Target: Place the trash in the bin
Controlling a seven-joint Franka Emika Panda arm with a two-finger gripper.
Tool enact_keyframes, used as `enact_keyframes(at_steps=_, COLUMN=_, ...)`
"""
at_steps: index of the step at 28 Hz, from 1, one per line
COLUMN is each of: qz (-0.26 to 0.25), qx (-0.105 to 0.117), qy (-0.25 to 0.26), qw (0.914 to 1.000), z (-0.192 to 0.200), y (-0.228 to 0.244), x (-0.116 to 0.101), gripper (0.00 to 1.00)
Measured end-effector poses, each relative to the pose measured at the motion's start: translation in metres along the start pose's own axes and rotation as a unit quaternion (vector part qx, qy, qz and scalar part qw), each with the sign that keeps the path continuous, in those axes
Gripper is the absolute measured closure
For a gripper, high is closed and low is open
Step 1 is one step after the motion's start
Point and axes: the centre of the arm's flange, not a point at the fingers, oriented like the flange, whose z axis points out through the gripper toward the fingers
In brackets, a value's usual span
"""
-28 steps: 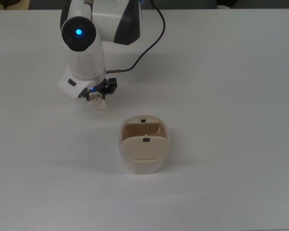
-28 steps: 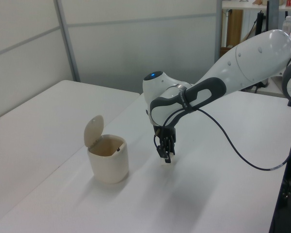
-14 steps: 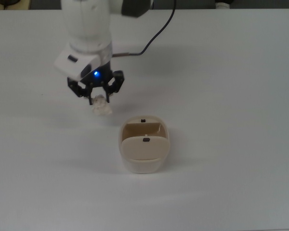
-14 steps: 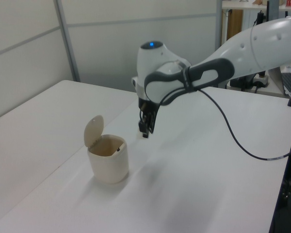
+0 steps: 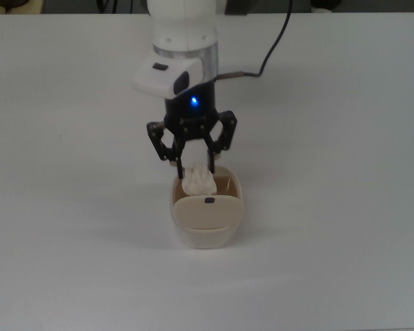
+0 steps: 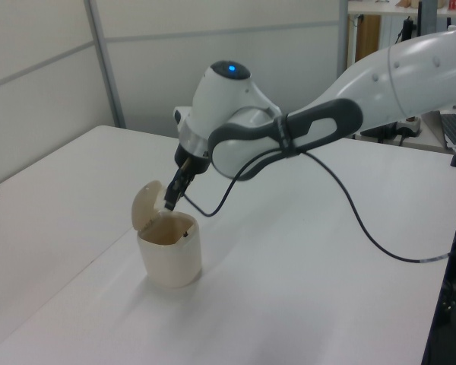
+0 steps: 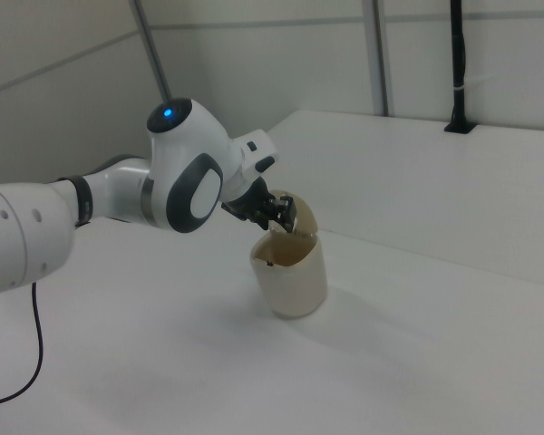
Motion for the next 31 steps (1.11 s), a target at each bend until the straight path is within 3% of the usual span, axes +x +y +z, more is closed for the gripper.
enact_keyframes(at_steps=8, qz=0.011, qx=0.006, qy=0.011, qw=0.9999, z=0.013, y=-0.014, x=0.001, gripper=0.14)
enact_keyframes(at_steps=11, qz=0.013, qx=0.005, qy=-0.01, qw=0.9998, z=0.012, y=-0.01, x=-0.002, gripper=0.01)
enact_keyframes(at_steps=21, qz=0.032, qx=-0.003, qy=-0.147, qw=0.9886, z=-0.042, y=0.013, x=-0.024, gripper=0.0)
enact_keyframes(at_steps=31, qz=0.066, qx=-0.012, qy=-0.247, qw=0.9668, z=-0.106, y=0.026, x=-0.049, gripper=0.0)
